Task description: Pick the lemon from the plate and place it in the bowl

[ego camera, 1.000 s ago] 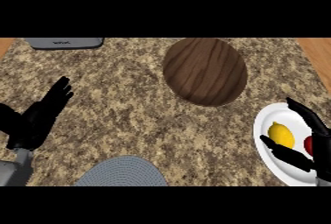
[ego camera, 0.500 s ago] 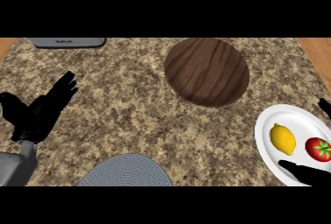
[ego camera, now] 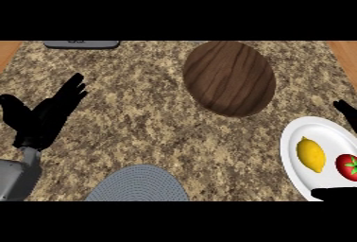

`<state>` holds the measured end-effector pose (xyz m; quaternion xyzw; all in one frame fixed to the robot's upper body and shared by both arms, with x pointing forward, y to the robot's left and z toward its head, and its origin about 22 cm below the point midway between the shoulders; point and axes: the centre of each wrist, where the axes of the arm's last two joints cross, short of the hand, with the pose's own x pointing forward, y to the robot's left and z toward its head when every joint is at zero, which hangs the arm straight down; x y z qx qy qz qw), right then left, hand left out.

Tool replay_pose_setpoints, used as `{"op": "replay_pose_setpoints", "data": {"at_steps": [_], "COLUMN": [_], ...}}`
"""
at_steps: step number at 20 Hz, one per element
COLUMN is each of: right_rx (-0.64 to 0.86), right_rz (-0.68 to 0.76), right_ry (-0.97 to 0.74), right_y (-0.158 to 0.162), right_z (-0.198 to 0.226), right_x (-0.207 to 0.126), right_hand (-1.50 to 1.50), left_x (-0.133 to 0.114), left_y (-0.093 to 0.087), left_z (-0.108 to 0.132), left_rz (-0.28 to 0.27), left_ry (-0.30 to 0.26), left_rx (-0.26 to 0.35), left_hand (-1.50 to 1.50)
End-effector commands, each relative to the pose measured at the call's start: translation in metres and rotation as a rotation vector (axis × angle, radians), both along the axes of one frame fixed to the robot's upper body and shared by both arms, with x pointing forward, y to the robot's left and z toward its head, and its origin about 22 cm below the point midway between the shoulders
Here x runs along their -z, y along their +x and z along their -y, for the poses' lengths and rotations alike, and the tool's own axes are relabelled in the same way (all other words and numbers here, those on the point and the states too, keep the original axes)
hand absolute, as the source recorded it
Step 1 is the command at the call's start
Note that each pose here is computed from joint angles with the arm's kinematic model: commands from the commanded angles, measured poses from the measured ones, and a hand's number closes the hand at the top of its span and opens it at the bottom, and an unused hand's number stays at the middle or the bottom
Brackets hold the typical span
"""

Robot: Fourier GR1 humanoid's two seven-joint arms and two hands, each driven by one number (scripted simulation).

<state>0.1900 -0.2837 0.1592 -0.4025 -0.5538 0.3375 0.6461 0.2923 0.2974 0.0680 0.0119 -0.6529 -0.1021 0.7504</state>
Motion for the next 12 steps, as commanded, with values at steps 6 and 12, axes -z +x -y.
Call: {"op": "replay_pose_setpoints", "data": {"at_steps": [6, 12], "right_rx": [0.057, 0.082], "right_rz": [-0.244, -0.339], "right_ry": [-0.132, -0.169], "right_y": [0.016, 0.041], "right_z": [-0.041, -0.033], "right_x": [-0.033, -0.024], "right_hand": [-1.5, -1.5], "left_x": [0.005, 0.004], "left_y": [0.0, 0.011], "left_z": [0.006, 0.005], "left_rz": [0.002, -0.015], "left_ry": [0.003, -0.004], "left_rx": [-0.001, -0.02], "left_hand": [0.0, 0.0]}}
